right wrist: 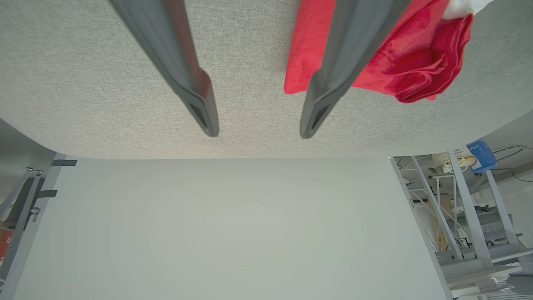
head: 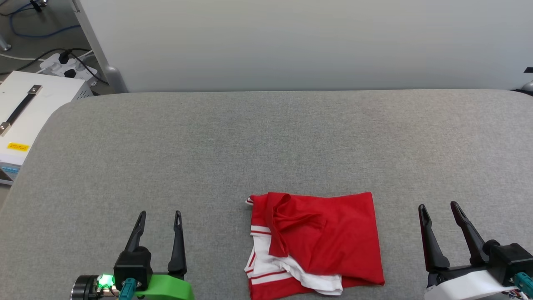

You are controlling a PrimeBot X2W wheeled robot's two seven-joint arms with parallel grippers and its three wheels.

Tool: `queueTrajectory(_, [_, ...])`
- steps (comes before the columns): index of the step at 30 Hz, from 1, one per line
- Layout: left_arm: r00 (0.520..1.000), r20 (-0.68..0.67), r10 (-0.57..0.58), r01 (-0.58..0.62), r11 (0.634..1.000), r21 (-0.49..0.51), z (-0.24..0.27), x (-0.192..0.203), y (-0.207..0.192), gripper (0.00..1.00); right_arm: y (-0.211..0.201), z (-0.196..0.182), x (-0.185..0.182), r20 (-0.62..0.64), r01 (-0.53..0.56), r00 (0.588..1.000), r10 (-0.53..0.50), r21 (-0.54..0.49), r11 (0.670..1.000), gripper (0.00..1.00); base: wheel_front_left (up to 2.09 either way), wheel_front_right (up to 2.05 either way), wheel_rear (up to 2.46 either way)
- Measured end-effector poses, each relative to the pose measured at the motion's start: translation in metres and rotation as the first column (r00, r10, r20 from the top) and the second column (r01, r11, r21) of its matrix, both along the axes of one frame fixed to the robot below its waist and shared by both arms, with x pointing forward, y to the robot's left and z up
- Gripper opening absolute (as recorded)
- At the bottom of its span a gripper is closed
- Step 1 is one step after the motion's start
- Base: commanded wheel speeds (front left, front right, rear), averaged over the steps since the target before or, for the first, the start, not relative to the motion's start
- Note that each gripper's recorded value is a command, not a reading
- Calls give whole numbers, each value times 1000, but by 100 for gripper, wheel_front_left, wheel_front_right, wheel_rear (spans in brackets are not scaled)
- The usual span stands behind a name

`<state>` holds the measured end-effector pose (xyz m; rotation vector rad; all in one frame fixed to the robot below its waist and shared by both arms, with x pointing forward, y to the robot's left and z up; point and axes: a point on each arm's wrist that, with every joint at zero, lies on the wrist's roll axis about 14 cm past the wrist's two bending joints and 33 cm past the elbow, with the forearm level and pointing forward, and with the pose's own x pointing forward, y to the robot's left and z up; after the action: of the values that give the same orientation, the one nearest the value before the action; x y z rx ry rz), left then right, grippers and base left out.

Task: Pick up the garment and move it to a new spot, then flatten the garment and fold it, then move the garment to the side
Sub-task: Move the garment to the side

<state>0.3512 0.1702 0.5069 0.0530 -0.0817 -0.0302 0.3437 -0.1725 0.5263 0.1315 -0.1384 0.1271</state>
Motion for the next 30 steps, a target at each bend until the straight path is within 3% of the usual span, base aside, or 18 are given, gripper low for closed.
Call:
queueTrajectory(5, [1000,-9,9,-9,1000,0,-3,0,3,100,-1,3,4,9,-11,1000,11,-32,999,100,0,0,0])
queueTrajectory(10, [1000,-22,14,-14,1000,-1,-7,-1,6,100,-6,59,30,182,-15,983,35,-110,994,100,0,0,0])
queueTrajectory(13, [1000,-24,20,-20,1000,-1,-7,0,8,100,2,76,43,225,-60,970,94,-150,987,100,0,0,0])
queueTrajectory(15, [999,-28,22,-22,1000,-3,-9,0,8,100,8,72,53,164,-113,975,148,-203,973,100,0,0,0])
queueTrajectory(19, [999,-31,23,-23,1000,-4,-10,3,8,100,13,39,75,-111,-227,972,205,-244,943,100,0,0,0])
queueTrajectory(22, [999,-31,25,-25,1000,-4,-9,8,9,100,18,9,79,-328,-314,913,241,-189,931,100,0,0,0])
queueTrajectory(26, [999,-35,26,-26,1000,-7,-11,12,9,100,22,-39,64,-594,-399,752,287,-63,915,100,0,0,0])
queueTrajectory(30, [999,-40,23,-24,1000,-10,-13,18,8,100,30,-69,50,-723,-436,603,338,56,898,100,0,0,0])
